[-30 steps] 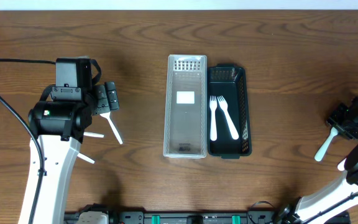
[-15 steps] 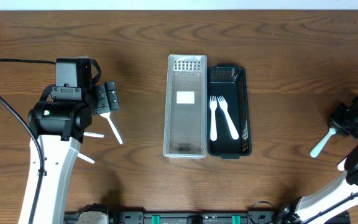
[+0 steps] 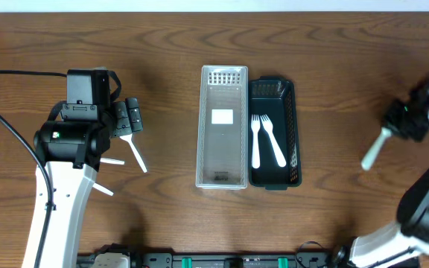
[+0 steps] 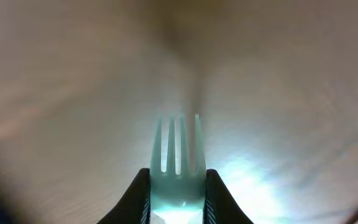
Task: Pack container
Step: 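Drop the third fork into the black tray with the right gripper, then move the right gripper to the white spoon and grasp it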
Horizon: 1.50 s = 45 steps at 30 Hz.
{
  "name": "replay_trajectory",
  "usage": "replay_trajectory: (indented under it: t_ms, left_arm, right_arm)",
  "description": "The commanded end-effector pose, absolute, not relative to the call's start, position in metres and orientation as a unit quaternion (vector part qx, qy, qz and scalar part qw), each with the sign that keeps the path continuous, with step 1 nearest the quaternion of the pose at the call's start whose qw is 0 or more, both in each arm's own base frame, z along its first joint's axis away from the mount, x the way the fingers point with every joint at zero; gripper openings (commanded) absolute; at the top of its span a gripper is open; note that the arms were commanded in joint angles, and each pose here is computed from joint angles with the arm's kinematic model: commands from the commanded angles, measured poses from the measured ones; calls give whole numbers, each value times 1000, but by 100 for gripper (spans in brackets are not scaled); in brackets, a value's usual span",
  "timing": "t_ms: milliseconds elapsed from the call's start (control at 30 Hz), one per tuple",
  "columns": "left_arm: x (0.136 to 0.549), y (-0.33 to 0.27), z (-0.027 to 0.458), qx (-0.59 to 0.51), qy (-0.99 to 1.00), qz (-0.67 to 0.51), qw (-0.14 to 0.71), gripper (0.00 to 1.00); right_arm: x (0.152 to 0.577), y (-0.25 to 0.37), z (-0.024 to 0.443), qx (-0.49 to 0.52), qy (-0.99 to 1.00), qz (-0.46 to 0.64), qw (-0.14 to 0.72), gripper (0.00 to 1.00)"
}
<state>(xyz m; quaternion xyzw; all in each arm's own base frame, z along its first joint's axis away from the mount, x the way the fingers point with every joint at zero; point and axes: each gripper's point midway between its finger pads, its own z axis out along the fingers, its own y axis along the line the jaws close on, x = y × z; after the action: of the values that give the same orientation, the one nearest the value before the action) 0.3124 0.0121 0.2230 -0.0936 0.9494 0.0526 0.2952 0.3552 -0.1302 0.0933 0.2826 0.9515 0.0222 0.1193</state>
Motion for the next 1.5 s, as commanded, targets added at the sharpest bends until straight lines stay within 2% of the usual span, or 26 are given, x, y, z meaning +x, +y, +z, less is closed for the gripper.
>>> replay_trajectory:
  t_ms: [0,100,200,267,467,533,633,733,800,1000,1067,1133,1233,1467]
  left_arm:
    - [314,14,231,-103,946,51,305,98]
    - [314,14,231,-103,946,51,304,98]
    - [314,14,231,-103,946,51,305,98]
    - [314,14,231,-103,946,51,305,98]
    - [314,14,231,-103,946,51,305,98]
    - [314,14,231,-103,946,51,305,98]
    - [314,14,230,-102,946,51,304,98]
    - [314,14,230,-102,946,51,304,98]
    - [314,14,230,-102,946,51,304,98]
    - [314,14,230,-102,946,51,303,98]
    - [314,14,230,-102,946,51,303,97]
    - [314,14,230,-102,946,51,303,98]
    - [314,14,230,-102,946,51,304,98]
    - [314,14,230,-102,946,51,303,98]
  right_arm:
    - [381,-63,164,200,956,47,212,1]
    - [386,0,189,143,956,74,245,2]
    - [387,62,195,88,958,102,253,2]
    - [384,102,189,54,961,110,247,3]
    - [375,155,145,20,976,97,193,3]
    - [371,167,124,8,982,89,167,14]
    - [370,176,109,-2,984,85,154,18]
    - [380,176,118,2,980,94,175,37]
    - [387,166,132,15,977,90,195,45]
    - [388,77,187,152,955,50,249,46]
    - [377,34,200,223,942,32,251,48]
    - [357,-13,208,303,922,13,240,56]
    - [325,-77,211,396,892,-15,217,59]
    - [268,-184,188,515,839,-63,165,76]
